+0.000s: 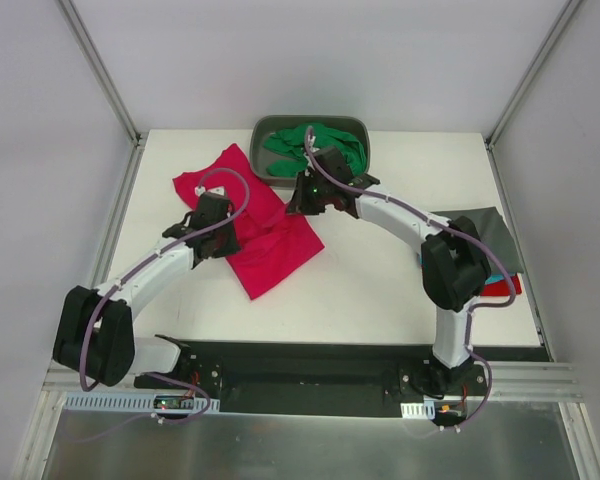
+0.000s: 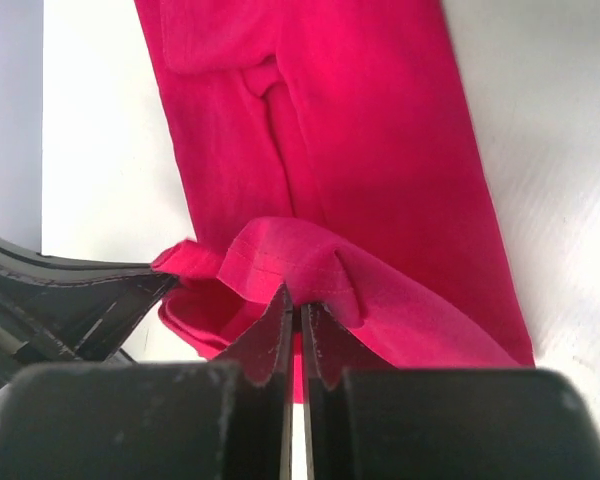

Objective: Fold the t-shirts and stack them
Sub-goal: Fold the folded rectangular tshirt in 1/3 of the way

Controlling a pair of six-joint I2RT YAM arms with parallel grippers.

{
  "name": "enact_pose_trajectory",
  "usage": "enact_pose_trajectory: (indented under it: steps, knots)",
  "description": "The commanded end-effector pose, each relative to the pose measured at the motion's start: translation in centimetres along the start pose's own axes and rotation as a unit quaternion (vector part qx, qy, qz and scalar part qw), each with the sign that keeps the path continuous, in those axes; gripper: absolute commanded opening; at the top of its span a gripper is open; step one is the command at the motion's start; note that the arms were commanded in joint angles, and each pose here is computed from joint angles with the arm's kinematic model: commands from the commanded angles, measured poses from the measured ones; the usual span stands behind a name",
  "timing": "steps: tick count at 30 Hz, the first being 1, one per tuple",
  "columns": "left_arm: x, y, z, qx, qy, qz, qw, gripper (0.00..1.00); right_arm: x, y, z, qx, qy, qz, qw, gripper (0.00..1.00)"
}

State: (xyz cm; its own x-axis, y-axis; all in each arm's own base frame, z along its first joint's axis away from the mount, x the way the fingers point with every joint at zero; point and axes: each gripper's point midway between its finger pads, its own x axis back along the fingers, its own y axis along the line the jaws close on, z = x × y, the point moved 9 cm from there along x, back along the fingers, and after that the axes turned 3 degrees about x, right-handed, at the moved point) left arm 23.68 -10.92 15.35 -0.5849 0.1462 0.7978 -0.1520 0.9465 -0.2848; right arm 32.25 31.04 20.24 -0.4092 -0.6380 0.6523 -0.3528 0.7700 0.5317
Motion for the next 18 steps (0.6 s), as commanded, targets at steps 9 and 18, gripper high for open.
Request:
enact_pose_trajectory:
  steps: [9, 18]
  knots:
    - [-1.3, 1.2, -4.7, 0.013, -0.034, -0.014, 0.999, 0.00, -4.0, 1.0, -4.0, 0.045, -0.029, -0.015, 0.998, 0.01]
    - [-3.0, 1.8, -6.4, 0.029, -0.030, -0.019, 0.999, 0.00, -6.1, 0.2, -4.7, 0.042, -0.043, -0.002, 0.998, 0.01]
